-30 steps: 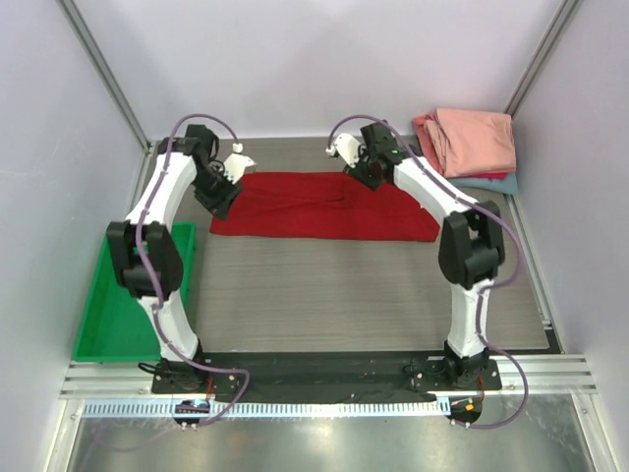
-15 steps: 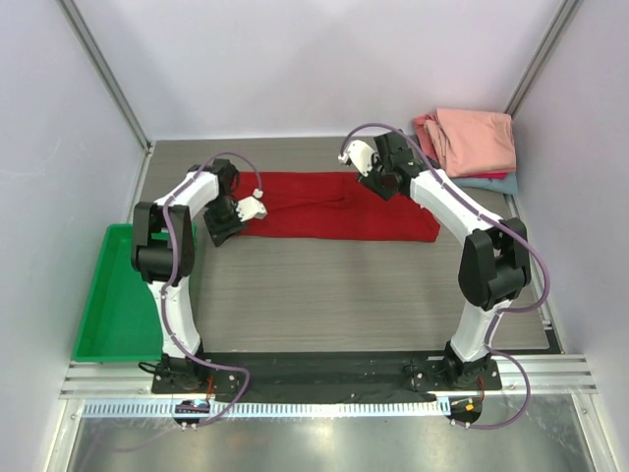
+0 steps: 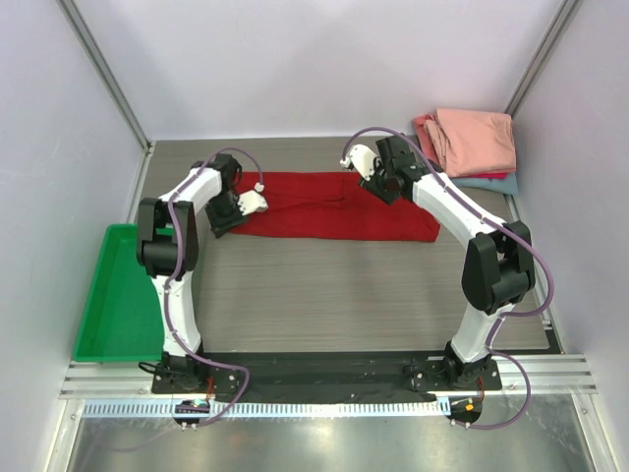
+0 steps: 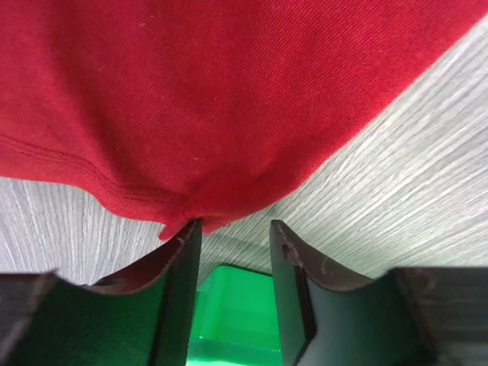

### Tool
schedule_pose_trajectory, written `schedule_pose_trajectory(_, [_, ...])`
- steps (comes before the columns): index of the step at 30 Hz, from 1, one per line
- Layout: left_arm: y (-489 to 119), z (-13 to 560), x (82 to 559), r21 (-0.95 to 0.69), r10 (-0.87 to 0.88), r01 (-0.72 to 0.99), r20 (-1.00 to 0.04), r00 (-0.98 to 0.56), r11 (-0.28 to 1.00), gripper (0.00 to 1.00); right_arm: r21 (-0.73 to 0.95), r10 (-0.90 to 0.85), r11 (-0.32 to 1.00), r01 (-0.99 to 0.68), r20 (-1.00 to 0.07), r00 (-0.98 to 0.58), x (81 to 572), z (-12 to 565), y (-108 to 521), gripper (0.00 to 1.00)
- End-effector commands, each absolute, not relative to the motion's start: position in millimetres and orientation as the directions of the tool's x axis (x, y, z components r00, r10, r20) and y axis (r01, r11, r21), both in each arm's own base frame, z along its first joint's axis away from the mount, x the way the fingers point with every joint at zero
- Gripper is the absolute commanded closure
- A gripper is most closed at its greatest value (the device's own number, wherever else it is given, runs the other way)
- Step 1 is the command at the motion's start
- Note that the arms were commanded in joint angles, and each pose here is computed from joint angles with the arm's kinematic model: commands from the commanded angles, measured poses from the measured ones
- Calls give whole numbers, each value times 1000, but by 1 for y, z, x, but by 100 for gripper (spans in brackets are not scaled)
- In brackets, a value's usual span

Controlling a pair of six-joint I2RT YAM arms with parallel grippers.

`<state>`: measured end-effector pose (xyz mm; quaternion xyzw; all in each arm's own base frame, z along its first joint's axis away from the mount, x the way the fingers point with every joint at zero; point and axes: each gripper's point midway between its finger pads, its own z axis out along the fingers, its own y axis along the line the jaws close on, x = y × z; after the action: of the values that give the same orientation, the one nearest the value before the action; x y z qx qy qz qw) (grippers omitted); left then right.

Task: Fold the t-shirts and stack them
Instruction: Fold the tshirt

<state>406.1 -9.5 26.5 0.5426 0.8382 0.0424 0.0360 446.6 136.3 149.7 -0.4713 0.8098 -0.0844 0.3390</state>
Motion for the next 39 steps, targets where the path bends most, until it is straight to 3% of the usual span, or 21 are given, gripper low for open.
schedule_pose_trajectory(1, [-6,29,412,133,912,903,-3,-411,408,58,-478,-811,551,-684,-502,-302,452,170,140,57])
schedule_pose_trajectory(6, [-7,47,415,166,903,889,-29,-428,427,64,-472,-809,552,-688,-505,-302,453,169,142,57])
schedule_pose_trajectory(12, [-6,86,413,275,901,859,-96,-422,432,61,-473,-814,547,-691,-493,-307,452,165,140,58])
schedule_pose_trajectory(22, [-8,60,382,184,911,893,-46,-410,411,54,-476,-820,540,-694,-483,-307,459,162,142,58])
schedule_pose_trajectory(39, [-7,26,406,165,897,884,-2,-442,437,52,-471,-832,525,-709,-462,-308,450,154,139,58])
